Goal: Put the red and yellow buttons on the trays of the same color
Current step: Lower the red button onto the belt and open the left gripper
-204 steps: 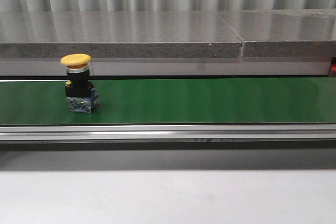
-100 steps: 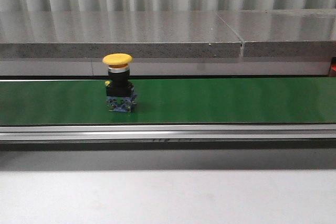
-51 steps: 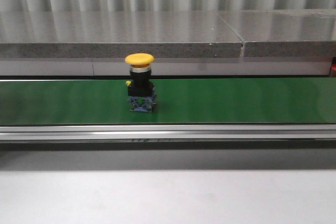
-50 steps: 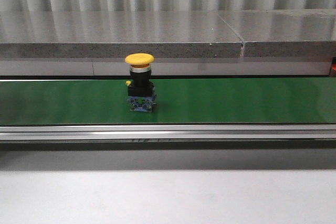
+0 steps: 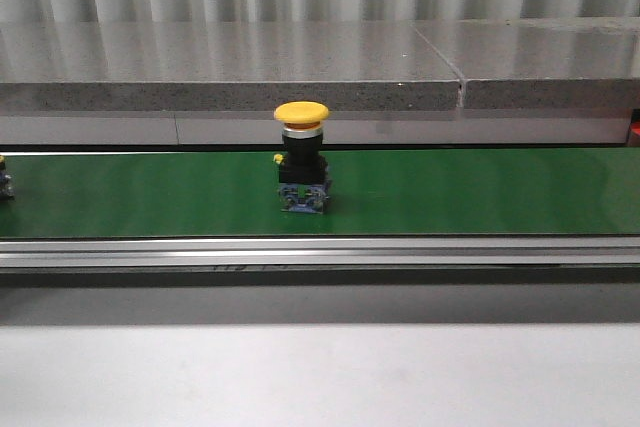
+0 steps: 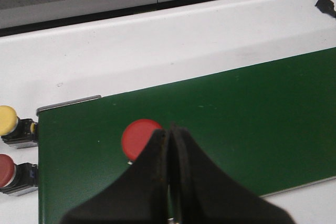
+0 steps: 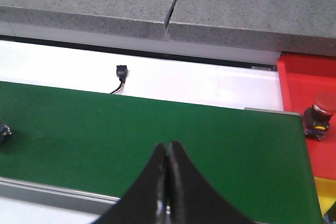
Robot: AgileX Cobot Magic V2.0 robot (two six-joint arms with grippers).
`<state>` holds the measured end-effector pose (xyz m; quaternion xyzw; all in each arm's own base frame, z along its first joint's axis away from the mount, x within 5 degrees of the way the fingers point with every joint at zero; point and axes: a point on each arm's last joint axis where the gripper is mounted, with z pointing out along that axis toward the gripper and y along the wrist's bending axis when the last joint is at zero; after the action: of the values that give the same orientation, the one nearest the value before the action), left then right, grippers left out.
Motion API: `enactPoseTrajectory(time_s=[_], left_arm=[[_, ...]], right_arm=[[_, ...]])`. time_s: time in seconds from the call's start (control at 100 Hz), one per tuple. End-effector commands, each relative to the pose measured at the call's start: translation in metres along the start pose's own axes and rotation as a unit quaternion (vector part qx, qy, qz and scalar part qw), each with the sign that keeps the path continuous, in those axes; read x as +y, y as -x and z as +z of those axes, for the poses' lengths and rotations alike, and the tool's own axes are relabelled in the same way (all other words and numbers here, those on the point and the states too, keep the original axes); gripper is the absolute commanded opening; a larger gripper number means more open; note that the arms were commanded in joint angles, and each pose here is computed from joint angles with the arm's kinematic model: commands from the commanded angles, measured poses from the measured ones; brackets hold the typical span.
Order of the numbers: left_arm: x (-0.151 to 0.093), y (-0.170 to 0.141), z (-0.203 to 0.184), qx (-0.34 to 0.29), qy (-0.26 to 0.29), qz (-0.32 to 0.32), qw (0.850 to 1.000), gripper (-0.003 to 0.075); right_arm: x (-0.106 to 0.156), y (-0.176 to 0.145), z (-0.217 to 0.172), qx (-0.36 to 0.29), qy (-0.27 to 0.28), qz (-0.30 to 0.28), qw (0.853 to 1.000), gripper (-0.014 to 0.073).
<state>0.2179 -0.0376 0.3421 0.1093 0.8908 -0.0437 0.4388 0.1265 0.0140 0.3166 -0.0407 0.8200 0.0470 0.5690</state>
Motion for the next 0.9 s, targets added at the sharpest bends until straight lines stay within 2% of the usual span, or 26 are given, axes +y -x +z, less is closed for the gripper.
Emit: enactPoseTrajectory(time_s=[0.0, 0.41, 0.65, 0.89], left_arm=[[-0.003, 0.002, -0.025, -0.085, 0.005, 0.002, 0.996, -0.002], [-0.009, -0.06, -0.078, -0.156, 0.007, 0.002, 0.988, -0.002], [-0.013, -0.079, -0.103, -0.183, 0.005, 0.004, 0.983, -0.002], [-0.014, -0.088, -0.109, -0.193, 0.006, 0.005, 0.981, -0.002]], right_arm=[[0.0, 0.014, -0.004, -0.047, -0.004, -0.004, 0.999, -0.0067], [0.0, 0.014, -0.004, -0.047, -0.004, -0.004, 0.999, -0.0067], [0.0, 0.014, -0.004, -0.047, -0.004, -0.004, 0.999, -0.0067], [0.0, 0.014, -0.004, -0.047, -0.004, -0.004, 0.999, -0.0067]])
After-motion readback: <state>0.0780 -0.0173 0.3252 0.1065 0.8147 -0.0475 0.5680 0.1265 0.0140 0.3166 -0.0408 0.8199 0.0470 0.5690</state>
